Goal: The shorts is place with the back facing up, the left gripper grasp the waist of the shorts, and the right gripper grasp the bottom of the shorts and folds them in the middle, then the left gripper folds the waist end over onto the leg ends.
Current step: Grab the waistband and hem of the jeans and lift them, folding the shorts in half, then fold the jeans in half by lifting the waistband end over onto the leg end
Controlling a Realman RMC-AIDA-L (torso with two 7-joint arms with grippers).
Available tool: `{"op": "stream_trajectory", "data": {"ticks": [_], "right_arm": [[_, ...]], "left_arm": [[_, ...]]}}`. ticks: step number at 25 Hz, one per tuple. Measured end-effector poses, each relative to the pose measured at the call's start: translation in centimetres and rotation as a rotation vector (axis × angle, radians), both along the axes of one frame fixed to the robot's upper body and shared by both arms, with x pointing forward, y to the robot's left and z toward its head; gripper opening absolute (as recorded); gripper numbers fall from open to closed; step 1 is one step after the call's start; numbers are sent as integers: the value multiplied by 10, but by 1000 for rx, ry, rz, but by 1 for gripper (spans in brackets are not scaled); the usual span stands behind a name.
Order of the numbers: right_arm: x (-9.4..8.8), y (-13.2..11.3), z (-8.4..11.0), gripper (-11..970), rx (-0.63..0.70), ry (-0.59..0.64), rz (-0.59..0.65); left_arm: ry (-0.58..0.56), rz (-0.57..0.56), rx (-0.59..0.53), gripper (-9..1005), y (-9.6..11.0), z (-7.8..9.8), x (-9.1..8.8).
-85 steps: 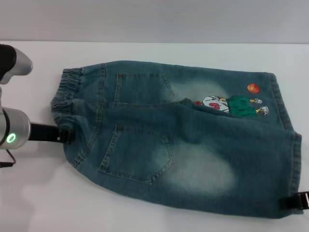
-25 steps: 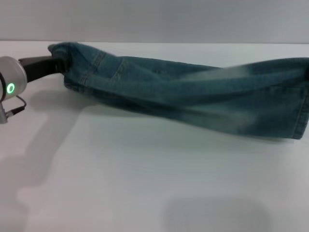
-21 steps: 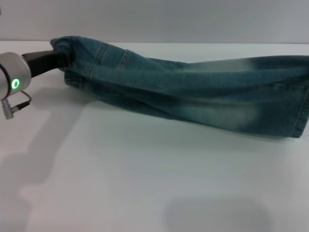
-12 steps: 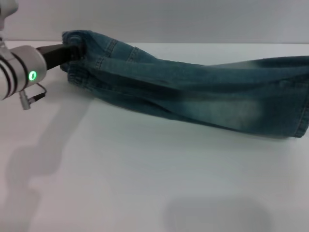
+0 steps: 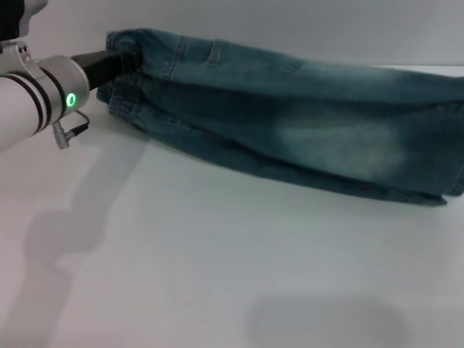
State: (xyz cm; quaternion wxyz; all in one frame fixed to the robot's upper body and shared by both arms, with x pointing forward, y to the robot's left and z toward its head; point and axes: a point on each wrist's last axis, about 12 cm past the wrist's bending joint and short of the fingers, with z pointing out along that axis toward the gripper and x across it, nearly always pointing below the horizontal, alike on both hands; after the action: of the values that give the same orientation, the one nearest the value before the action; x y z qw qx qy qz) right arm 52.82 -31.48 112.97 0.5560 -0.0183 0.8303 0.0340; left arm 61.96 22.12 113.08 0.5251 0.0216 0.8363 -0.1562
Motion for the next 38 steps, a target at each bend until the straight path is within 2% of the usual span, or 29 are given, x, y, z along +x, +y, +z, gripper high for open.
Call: {"op": "stream_trajectory", "data": {"ticks": [2,7,12,13,18,22,26,27,28,31,32,36,38], "right_arm": [[7,-2,-4,170,-13,-16,-14],[24,1,-22,181,-59,10,-2],[26,7,-32,193,-44,40,12],[24,7,-32,195,-39,42,14],[16,13,-33,423,-28,43,30],[13,26,-35,485,-41,41,74],[12,39,-34,516,-45,29,113],[12,41,-33,516,-40,26,118],[12,43,-32,516,-37,23,125],[11,51,-28,515,-33,12,149],[10,53,-27,515,-32,10,157],[9,61,-24,515,-30,3,182],[9,64,-23,515,-30,1,193]], "left_arm": [[-50,15,-9,244,-4,-3,4],[-79,0,12,249,-13,-6,10],[-81,-18,33,254,-22,-10,15],[-77,-18,35,301,-22,-11,16],[-66,-11,37,535,-21,-15,16],[-62,-11,35,719,-18,-14,12],[-40,-14,43,837,-13,-16,8],[-10,-9,49,866,-6,-17,5],[9,0,58,865,1,-18,4],[21,3,64,862,4,-19,3],[70,18,72,861,14,-24,1],[116,29,75,861,20,-33,-1],[145,40,87,860,24,-42,-2]]}}
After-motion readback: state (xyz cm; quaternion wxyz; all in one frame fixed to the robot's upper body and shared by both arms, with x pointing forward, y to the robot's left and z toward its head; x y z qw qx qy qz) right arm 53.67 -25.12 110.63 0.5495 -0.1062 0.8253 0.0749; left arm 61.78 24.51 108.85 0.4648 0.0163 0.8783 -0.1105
